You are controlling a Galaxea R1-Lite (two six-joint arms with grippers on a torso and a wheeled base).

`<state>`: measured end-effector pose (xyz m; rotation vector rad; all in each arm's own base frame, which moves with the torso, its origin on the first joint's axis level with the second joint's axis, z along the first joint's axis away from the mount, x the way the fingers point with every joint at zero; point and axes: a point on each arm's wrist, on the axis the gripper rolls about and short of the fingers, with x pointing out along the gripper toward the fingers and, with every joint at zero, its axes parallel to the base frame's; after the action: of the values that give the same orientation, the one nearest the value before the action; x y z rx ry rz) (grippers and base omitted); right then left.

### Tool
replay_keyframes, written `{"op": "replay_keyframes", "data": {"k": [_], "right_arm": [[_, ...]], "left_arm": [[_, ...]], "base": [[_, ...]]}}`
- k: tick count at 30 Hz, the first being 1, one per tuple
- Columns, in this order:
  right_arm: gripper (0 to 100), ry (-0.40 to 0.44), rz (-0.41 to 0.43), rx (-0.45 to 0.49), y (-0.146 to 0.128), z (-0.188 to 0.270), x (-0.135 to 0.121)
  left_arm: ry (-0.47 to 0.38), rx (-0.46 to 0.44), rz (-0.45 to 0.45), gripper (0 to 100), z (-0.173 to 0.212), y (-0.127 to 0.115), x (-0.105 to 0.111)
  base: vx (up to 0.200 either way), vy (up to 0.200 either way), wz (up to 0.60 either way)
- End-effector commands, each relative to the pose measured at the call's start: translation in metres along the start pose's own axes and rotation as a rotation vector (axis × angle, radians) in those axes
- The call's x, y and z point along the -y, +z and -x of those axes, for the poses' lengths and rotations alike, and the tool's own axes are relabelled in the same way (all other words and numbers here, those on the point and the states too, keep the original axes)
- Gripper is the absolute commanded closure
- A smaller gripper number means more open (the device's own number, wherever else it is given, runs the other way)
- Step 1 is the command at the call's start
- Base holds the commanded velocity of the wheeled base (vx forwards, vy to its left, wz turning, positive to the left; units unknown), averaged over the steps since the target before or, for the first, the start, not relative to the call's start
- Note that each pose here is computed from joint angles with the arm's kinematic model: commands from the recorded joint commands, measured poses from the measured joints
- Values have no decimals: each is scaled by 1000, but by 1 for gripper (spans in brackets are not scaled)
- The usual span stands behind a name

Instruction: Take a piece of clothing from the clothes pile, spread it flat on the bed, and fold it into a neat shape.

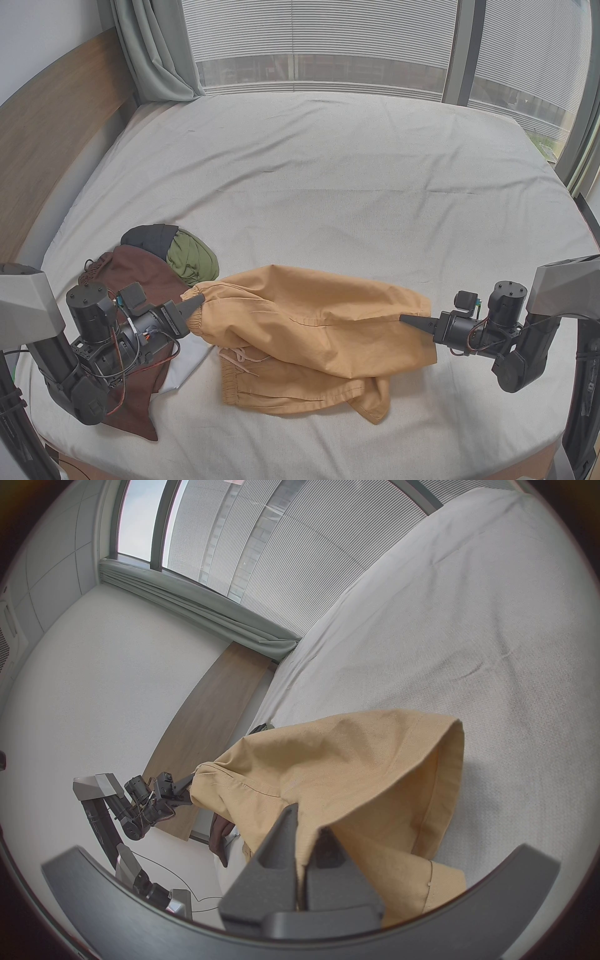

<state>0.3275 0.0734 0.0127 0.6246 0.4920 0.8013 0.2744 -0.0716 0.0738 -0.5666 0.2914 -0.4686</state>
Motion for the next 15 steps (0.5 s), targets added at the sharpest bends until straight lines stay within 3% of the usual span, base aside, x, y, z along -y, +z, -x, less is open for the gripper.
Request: {"op": "replay_keyframes", "data": {"k": [1,11,15], "right_arm": [[100,34,41,24,10,8,-24],[100,127,132,75,25,36,-85],[100,144,152,102,30,47,-99]], "left_arm": [[-46,36,-17,100,6,9,14],[-165,86,-65,100,19,23,46],[-209,129,-81,100,18,34,55]], "base": [[0,0,0],[0,0,0],[0,0,0]]}}
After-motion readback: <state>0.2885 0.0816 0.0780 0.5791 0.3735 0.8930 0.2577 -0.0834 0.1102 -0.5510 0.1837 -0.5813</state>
